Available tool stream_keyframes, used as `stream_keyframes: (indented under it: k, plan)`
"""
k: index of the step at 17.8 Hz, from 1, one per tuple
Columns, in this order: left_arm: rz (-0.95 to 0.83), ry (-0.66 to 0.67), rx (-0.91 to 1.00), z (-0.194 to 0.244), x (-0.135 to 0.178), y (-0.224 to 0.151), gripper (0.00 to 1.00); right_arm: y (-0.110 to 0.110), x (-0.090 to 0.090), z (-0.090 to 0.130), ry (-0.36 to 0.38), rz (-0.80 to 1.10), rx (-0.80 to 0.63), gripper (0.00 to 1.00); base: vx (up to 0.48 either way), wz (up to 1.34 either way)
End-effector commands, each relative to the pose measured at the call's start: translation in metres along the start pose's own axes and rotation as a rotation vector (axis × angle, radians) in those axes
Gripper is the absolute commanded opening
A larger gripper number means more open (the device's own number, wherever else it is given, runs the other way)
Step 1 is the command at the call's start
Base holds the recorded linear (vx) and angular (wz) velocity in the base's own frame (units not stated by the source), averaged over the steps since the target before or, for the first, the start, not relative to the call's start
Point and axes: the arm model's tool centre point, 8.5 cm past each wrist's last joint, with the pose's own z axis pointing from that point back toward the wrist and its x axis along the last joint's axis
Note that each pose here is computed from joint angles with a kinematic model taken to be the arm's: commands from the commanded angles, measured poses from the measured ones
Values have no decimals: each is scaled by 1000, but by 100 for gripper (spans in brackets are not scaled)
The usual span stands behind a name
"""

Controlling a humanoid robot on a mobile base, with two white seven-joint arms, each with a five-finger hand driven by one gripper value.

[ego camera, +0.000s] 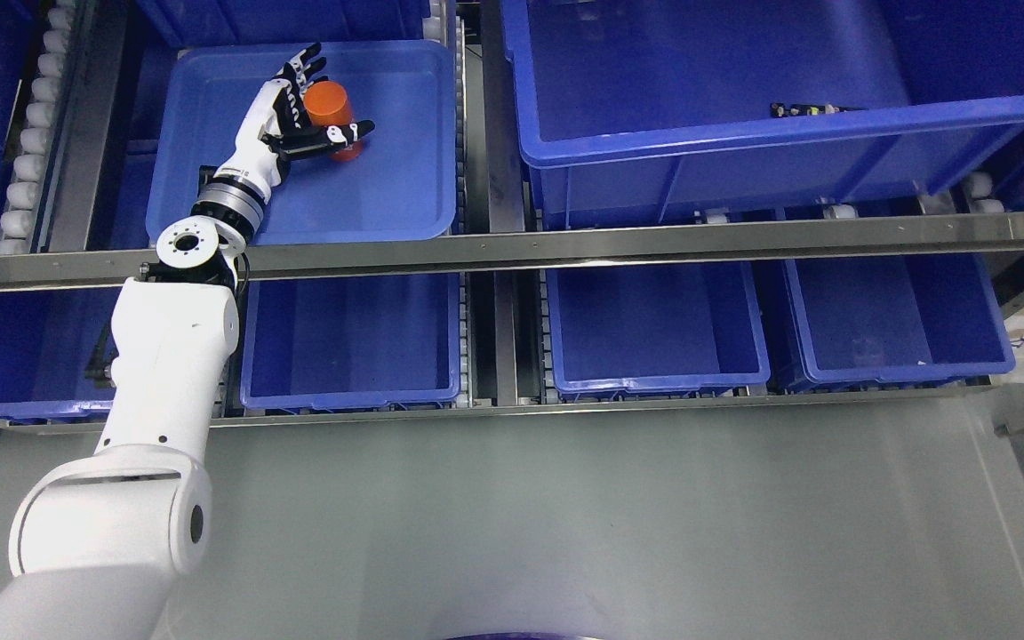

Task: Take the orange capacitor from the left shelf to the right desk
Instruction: 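Close the left hand fingers around the orange capacitor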

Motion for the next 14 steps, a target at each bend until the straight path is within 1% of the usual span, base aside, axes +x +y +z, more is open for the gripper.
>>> stream_keyframes:
  k: [1,4,7,11,14]
  plan:
    - [4,-40,-89,-8,11,-31,94,-11,-9,-1,7,-3,-17,100,90,180]
    - [10,-39,-109,-8,8,-41,94,-11,-8,-1,5,-4,-17,100,75,154]
    - [18,-78,-212,-9,17,-61,94,-11,-9,-1,7,-3,-17,100,37,97]
    - [14,-83,-222,-7,17,-63,94,-11,-9,-1,7,-3,-17,100,8,54]
    - [1,-109,-224,-8,26,-63,94,-11,-9,-1,7,-3,-17,100,0,0]
